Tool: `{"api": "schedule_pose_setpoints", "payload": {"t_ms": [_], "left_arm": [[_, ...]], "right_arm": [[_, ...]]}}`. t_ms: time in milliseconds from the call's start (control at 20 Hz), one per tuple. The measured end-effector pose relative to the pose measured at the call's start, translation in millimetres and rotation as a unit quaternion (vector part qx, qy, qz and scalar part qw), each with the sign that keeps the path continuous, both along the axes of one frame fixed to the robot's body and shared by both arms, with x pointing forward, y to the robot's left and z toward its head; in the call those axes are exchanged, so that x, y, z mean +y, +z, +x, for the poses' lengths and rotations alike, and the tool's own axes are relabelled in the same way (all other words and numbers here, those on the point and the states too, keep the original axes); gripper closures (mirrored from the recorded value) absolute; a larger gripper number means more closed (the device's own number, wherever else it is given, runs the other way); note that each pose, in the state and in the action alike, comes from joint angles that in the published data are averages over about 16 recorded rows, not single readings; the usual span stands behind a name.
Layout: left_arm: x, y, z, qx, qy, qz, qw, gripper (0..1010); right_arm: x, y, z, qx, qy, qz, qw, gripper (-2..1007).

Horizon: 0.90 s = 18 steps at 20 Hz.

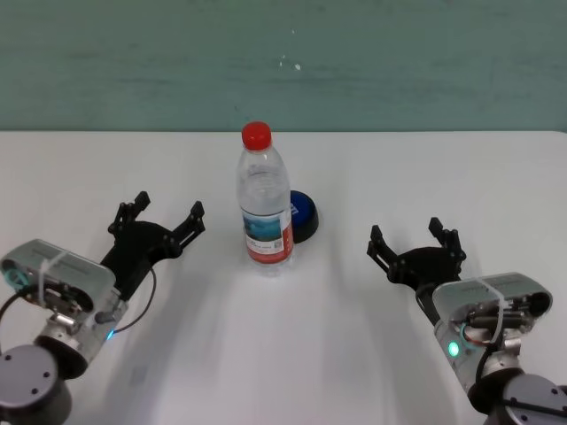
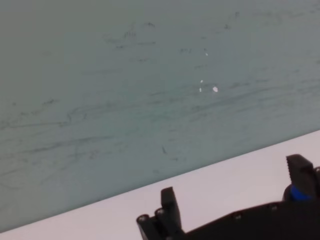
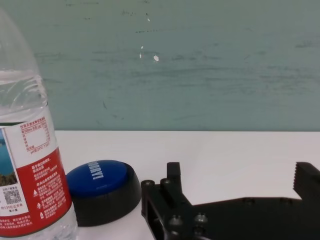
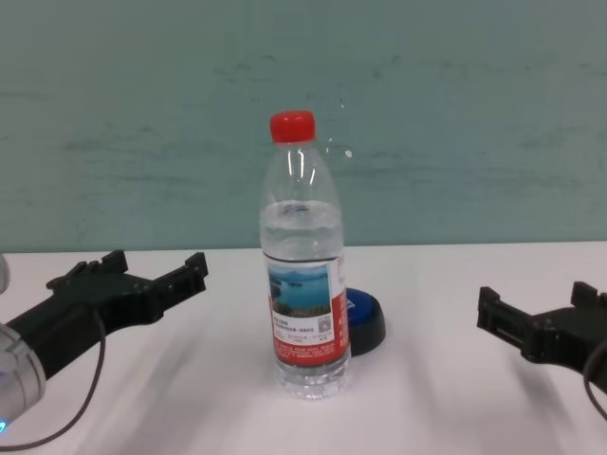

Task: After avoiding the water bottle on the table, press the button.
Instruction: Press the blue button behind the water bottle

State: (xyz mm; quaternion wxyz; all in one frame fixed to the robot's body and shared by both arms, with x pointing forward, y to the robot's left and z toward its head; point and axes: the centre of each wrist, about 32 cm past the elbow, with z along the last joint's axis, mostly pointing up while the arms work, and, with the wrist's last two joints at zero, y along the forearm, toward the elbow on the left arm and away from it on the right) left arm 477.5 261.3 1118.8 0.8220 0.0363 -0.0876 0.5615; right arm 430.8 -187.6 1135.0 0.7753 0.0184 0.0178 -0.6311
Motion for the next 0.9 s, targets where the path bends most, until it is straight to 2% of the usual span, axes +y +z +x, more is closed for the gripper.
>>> {"api": "schedule_pose_setpoints", "payload": {"t_ms": [900], "left_arm": [[-8.5,-1.0,26.0,-0.003,0.008,-0.003,1.0,0]], "right_arm": [[0.0,0.0,0.0,0.0,0.0,0.0,1.0,1]]}}
